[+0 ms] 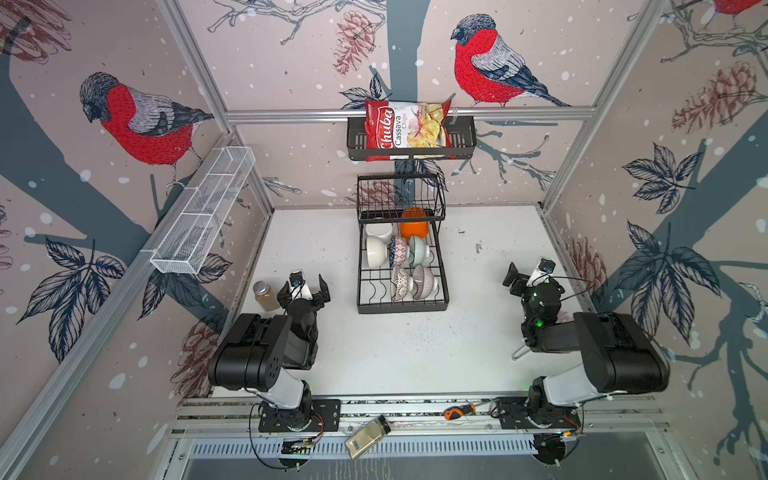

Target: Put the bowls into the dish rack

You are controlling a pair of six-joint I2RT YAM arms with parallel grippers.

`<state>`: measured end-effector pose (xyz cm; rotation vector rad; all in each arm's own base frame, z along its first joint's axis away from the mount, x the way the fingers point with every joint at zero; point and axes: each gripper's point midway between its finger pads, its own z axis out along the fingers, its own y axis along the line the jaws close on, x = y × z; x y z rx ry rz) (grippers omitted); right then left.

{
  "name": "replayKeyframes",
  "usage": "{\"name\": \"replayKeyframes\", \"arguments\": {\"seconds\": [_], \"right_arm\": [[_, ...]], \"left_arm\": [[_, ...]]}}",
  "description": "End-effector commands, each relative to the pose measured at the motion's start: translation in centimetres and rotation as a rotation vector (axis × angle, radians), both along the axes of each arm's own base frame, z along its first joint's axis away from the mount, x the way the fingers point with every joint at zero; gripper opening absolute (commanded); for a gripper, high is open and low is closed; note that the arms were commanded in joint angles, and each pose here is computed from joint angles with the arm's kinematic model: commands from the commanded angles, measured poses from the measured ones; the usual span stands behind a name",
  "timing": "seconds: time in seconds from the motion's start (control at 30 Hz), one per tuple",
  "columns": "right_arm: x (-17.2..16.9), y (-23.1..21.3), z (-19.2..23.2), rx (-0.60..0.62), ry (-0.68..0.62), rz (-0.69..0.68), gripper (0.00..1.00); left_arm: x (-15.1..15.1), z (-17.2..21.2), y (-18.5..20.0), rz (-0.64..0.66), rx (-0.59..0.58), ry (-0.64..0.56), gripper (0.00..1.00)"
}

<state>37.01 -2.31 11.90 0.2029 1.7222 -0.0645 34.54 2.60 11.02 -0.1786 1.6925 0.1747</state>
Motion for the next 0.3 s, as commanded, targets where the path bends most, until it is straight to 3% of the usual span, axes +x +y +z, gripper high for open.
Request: {"name": "replayKeyframes", "arguments": {"seconds": [0.0, 0.27], "right_arm": [[0.2, -0.1, 0.6, -0.017, -0.014, -0.013, 1.00], [0.2, -0.1, 0.5, -0.017, -0.012, -0.012, 0.99]], "left_arm": [[1.0, 2.7, -0.1, -0.006, -0.001, -0.092, 0.98], [2.2, 2.2, 0.5, 0.036, -0.003, -0.055, 0.99]]}}
